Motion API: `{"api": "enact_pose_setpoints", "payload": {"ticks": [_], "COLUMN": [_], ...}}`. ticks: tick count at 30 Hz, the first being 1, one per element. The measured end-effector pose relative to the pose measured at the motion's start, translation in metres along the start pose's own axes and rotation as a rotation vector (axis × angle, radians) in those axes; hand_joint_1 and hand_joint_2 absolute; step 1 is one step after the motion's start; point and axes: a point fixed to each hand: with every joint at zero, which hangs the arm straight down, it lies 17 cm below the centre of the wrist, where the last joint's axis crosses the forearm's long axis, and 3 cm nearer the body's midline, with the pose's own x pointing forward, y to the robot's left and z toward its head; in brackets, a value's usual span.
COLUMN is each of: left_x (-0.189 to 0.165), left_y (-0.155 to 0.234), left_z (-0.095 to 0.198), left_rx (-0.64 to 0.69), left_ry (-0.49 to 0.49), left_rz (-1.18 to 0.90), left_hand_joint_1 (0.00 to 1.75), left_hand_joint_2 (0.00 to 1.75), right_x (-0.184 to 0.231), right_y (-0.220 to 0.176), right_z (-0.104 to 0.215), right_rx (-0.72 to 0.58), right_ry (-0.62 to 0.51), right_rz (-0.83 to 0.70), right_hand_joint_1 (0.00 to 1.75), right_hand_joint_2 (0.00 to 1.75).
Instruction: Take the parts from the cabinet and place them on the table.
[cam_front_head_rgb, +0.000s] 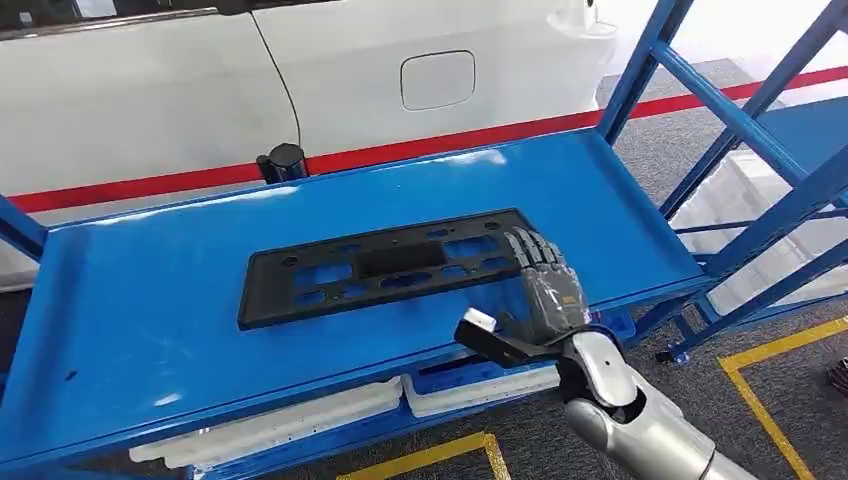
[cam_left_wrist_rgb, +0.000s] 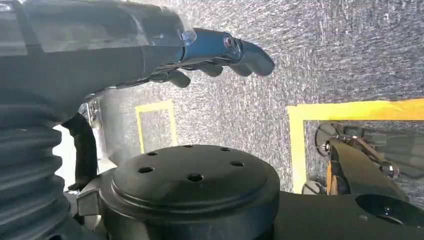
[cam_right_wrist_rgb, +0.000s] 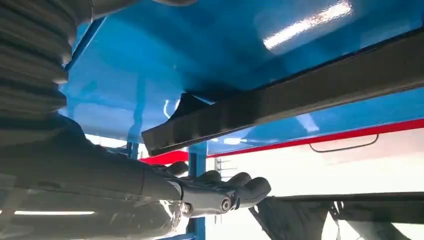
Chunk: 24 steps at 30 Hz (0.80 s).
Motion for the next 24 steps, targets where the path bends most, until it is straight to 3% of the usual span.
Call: {"api": "enact_pose_setpoints", "payload": {"ticks": [24], "left_x": [0.008], "left_y": [0.039], "left_z": [-0.008], "left_rx": [0.058], "left_ry": [-0.015], "left_rz": [0.014], "left_hand_joint_1": [0.0], "left_hand_joint_2": [1.75], "right_x": [0.046], "right_y": [-0.009], "right_z": [-0.017], "right_rx": [-0.055], "right_ry": [-0.074], "right_rz": [-0.009], "right_hand_joint_1": [0.0], "right_hand_joint_2": [1.75]}}
